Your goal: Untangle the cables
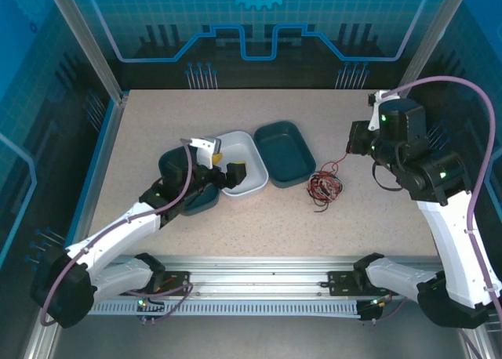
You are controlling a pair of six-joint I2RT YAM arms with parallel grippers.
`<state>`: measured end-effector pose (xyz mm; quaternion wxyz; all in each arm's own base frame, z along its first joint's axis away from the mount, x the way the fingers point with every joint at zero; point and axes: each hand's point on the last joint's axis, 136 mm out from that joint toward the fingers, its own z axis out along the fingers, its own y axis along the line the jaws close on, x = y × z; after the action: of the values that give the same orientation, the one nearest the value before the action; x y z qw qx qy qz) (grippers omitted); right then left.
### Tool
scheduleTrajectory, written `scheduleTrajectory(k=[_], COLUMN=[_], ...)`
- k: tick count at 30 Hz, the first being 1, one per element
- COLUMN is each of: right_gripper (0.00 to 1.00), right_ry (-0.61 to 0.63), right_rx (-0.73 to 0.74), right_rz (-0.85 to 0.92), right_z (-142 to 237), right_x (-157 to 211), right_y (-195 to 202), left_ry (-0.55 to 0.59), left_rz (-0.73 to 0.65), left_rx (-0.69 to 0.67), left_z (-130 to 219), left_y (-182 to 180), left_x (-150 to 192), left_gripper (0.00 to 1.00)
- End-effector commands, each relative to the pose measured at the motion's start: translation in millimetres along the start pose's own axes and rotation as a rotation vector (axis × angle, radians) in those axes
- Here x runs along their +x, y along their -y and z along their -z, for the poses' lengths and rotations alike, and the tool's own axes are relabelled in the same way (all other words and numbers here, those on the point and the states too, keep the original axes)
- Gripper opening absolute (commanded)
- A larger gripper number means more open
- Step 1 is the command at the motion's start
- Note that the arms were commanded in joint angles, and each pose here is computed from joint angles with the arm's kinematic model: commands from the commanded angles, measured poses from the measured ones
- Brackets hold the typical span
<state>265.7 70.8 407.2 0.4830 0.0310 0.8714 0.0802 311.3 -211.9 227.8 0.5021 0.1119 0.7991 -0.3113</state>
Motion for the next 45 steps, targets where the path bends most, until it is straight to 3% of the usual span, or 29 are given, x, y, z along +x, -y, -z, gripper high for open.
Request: scheduleTrajectory(k=[1, 10, 19, 25, 37, 45], right_gripper=[0.00, 0.00, 0.00, 0.00, 0.00, 0.00], right_ry=[0.039, 0.172, 0.239, 0.348, 0.524, 0.734], right_rx=[-0.009, 0.011, 0.124, 0.228, 0.150, 0.195], right_rz=[0.045, 0.079, 0.137, 0.153, 0.131, 0.127], right_z=[18, 58, 59, 74, 109, 156], right_x=[-13, -52, -81, -114, -149, -184], right_y=[-1, 5, 16, 28, 16, 25], left_ry=[0.028, 0.006, -0.006, -0.018, -0.012, -0.015], left_rz=[-0.057, -0.059, -0.052, -0.051, -0.069, -0.066], left_rx=[0.085, 0.115, 0.152, 0.154, 0.144, 0.134], left_z=[-2, -13, -25, -28, -25, -25], left_y=[24, 34, 44, 45, 46, 43], left_x=[-17, -14, -14, -10, -14, -12], left_gripper=[0.99, 0.99, 0.99, 0.99, 0.99, 0.99])
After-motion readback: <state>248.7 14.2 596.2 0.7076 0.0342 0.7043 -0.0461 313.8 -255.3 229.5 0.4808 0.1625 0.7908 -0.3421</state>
